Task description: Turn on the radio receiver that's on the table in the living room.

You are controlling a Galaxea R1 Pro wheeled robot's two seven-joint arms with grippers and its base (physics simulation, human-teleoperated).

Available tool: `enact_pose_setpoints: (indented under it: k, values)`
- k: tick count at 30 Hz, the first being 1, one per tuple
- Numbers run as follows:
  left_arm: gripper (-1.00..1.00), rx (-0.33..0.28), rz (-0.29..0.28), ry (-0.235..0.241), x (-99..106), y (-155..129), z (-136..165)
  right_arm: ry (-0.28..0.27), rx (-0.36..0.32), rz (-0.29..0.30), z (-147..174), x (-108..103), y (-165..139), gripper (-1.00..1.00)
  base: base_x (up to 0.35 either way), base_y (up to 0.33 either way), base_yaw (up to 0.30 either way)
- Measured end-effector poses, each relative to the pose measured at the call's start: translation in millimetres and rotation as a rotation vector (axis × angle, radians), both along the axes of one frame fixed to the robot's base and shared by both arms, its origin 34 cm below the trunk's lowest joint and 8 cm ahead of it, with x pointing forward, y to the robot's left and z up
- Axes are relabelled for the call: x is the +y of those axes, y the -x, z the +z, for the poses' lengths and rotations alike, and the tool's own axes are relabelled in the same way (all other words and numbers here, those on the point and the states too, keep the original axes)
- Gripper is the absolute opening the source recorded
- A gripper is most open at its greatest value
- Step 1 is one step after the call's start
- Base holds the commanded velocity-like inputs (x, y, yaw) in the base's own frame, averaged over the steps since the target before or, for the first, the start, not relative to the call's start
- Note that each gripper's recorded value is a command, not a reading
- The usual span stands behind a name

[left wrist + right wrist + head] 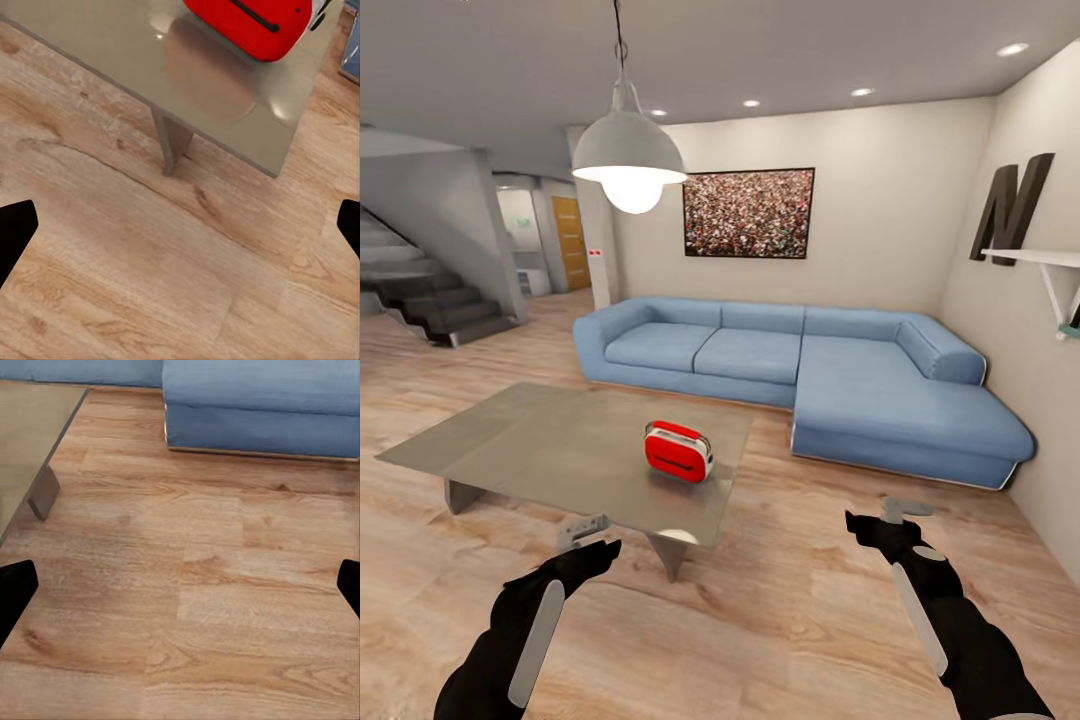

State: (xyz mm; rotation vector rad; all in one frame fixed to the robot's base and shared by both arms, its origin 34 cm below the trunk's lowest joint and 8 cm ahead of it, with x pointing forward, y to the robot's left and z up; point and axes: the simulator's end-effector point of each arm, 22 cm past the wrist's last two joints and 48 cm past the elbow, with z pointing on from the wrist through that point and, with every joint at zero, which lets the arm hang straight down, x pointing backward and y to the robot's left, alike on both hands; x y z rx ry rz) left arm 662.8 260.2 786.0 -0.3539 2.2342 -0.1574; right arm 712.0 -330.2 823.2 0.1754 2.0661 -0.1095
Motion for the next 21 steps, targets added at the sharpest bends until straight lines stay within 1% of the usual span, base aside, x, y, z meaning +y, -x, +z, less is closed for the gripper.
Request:
enact_pose_setpoints:
  k: [21]
  values:
    - [1.0,0.0,0.0,0.002,-0.8,0.0,0.0,0.0,0.0,0.001,-0.1,0.3,0.0,1.0,0.009,-0.339,0.26]
